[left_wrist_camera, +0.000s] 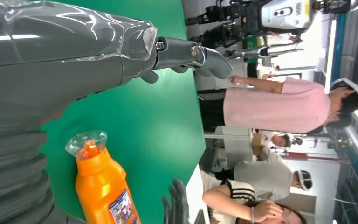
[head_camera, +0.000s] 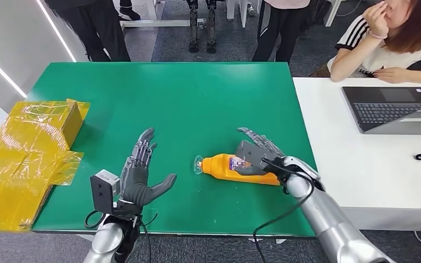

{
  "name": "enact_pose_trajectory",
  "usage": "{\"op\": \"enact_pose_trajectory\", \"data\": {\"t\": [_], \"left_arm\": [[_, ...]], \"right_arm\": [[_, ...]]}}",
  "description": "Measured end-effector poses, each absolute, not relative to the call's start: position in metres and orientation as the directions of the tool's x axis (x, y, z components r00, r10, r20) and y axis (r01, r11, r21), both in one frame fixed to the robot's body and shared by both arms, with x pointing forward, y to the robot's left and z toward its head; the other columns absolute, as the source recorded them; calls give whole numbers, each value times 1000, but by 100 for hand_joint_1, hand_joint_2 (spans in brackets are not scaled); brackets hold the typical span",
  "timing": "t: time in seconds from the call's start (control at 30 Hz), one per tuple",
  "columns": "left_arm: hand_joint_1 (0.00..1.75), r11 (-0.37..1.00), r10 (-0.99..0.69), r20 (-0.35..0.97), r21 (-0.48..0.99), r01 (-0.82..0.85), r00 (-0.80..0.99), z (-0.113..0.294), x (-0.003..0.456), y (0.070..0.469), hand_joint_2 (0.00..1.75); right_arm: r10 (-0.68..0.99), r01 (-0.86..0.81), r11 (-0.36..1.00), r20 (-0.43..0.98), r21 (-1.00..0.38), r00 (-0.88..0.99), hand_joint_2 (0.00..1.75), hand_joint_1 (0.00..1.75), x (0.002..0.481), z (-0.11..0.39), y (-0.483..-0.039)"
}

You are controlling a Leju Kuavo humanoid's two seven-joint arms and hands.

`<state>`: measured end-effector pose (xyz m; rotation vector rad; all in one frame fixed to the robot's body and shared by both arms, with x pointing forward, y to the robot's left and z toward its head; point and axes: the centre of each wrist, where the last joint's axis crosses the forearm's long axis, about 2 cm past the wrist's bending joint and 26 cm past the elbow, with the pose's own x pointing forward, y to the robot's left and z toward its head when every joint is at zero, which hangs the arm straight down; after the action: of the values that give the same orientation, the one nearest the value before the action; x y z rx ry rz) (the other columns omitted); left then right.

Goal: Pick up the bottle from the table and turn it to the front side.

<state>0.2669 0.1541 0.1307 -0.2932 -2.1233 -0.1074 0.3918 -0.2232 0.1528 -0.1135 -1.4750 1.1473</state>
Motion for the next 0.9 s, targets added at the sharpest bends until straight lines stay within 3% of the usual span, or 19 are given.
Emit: {"op": "enact_pose_trajectory", "data": {"t": [0.2,0.4,0.6,0.9], "left_arm": [[0,950,213,863,-73,304,-459,134,271,151,175],[0,917,308,867,-161,365,-392,135,275,148,175],[0,896,357,865,-211,391,-351,133,276,148,175],[0,893,366,866,-224,391,-340,131,275,148,175]], "right_arm": [[822,-706,125,471,-697,-319,175,0,424,173,-226],[893,-754,-126,257,-644,-368,175,0,448,203,-239],[904,-750,-232,148,-620,-402,175,0,459,226,-237],[901,-735,-284,91,-615,-424,175,0,464,237,-234]]}}
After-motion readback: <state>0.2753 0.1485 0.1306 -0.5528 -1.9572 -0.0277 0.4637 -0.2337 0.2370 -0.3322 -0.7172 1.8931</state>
